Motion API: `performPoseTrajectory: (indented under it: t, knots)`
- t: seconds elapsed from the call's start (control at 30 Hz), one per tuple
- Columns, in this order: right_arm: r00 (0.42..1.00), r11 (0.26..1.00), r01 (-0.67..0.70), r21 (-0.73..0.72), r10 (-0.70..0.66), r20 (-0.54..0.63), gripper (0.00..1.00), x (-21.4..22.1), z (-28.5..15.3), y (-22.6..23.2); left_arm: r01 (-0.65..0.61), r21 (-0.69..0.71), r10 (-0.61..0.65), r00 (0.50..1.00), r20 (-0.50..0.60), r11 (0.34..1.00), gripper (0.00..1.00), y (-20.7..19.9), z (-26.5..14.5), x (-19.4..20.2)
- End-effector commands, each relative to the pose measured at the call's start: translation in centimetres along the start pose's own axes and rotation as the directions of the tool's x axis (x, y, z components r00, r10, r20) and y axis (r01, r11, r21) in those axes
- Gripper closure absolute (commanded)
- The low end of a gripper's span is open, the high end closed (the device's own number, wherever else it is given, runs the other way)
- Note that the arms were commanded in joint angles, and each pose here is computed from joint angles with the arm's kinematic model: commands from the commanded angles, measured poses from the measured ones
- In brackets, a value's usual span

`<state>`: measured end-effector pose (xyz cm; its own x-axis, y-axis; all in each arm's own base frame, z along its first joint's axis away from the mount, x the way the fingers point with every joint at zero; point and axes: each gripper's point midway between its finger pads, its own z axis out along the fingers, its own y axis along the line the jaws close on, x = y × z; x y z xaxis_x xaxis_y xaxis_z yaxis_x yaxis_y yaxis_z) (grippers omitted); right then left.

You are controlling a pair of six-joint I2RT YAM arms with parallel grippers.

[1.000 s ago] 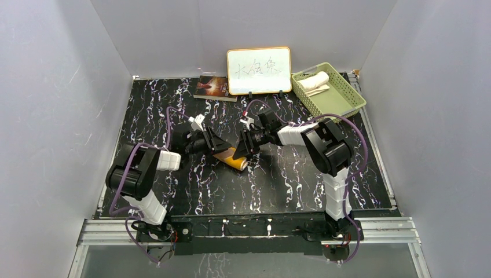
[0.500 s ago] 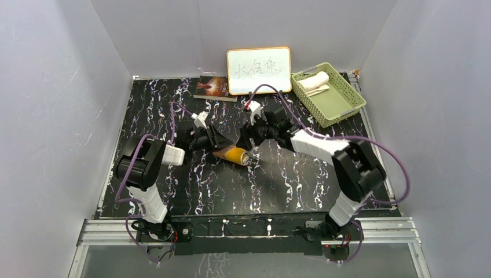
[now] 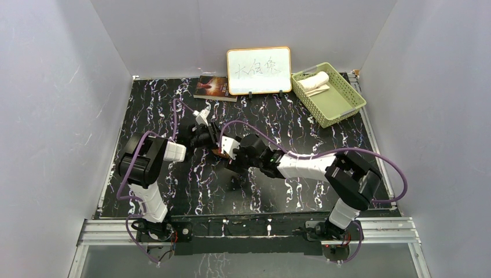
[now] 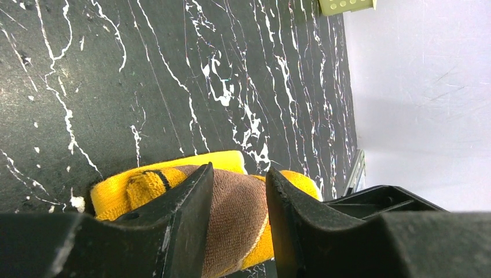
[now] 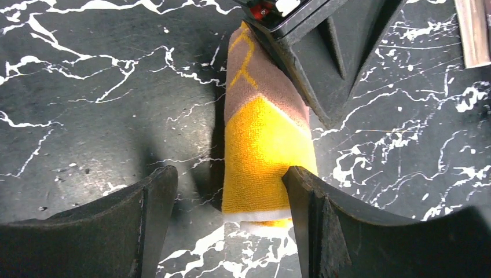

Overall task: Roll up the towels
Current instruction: Pick up the towel at the center of the board.

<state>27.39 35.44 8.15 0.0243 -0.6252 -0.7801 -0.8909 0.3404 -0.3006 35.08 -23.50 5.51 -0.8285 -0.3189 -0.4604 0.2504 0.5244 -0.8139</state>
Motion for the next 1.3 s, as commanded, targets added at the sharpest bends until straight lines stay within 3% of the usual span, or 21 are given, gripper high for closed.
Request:
performPoseTrajectory:
  t: [0.0,0.2,0.73,1.07,1.27]
  knots:
    - [0.992,0.986,0.097,0.134,-0.107,0.071,0.32,-2.9,0.0,-2.6,-0.018,-0.078,0.017,1.000,-0.018,0.997,0.62,2.1,0.4,0.6]
    - [0.983,0.975,0.155,0.160,-0.168,0.070,0.30,-3.6,0.6,-2.9,-0.026,-0.080,0.023,0.999,-0.037,0.996,0.62,2.1,0.7,0.9]
    - [0.976,0.975,0.169,0.143,-0.146,-0.162,0.33,3.0,4.8,-2.4,-0.021,-0.098,0.015,0.998,-0.061,0.995,0.63,2.2,0.9,0.8]
    - [0.954,0.967,0.111,0.231,-0.038,-0.298,0.42,7.5,5.6,-4.5,-0.037,-0.100,0.030,0.997,-0.071,0.994,0.64,1.5,0.8,0.2]
    - [0.943,0.977,0.043,0.210,0.030,-0.330,0.54,9.1,5.7,-4.5,-0.055,-0.093,0.049,0.997,-0.067,0.994,0.64,0.5,0.8,-1.2]
